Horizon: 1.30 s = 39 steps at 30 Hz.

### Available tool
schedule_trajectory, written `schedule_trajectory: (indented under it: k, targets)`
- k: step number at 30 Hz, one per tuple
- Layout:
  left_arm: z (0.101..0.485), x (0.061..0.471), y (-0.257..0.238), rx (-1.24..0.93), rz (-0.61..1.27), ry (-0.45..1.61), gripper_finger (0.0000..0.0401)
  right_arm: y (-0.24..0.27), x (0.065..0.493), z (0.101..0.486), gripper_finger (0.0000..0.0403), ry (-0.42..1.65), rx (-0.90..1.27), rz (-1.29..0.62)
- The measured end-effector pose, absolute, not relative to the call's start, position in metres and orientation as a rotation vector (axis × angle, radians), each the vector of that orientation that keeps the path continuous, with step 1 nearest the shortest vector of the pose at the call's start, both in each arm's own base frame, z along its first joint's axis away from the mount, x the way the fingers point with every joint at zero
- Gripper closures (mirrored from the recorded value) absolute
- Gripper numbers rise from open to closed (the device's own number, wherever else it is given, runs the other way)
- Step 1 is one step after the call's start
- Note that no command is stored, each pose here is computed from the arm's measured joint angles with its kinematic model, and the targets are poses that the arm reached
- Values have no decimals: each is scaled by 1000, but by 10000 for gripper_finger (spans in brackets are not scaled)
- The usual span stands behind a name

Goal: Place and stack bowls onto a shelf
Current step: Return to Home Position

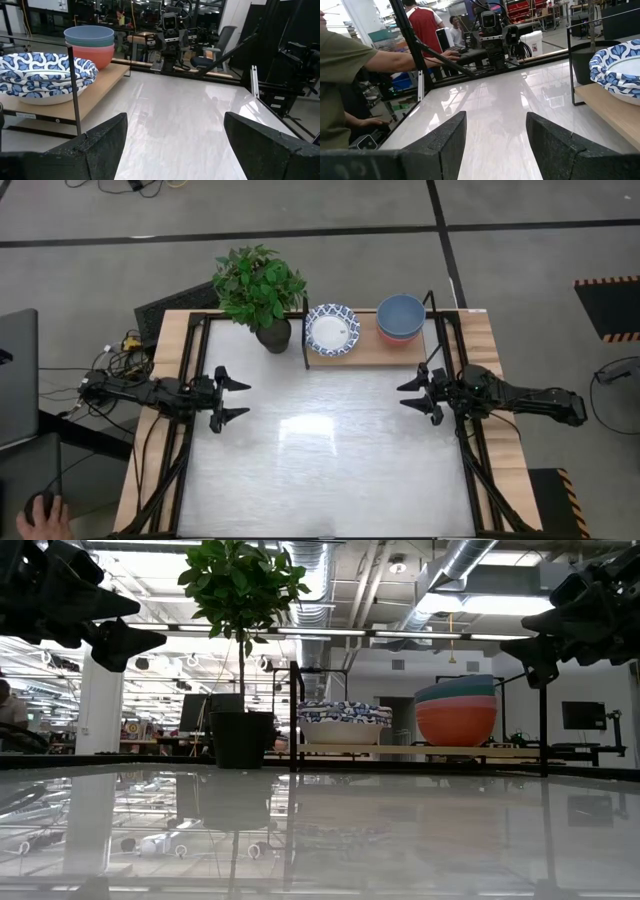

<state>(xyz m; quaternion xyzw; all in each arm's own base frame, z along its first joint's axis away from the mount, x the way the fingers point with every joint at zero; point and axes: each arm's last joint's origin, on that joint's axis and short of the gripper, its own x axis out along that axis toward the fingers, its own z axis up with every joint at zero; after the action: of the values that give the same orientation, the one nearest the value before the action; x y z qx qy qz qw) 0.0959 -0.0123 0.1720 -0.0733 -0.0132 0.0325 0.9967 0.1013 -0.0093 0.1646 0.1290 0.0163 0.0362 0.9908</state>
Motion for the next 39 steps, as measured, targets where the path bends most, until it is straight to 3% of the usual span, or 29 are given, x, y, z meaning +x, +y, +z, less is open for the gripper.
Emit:
schedule_trajectory:
  k: [39]
  targets:
    - [171, 97, -12, -158, 83, -10, 83, -9, 101, 165, 172, 32, 259, 73]
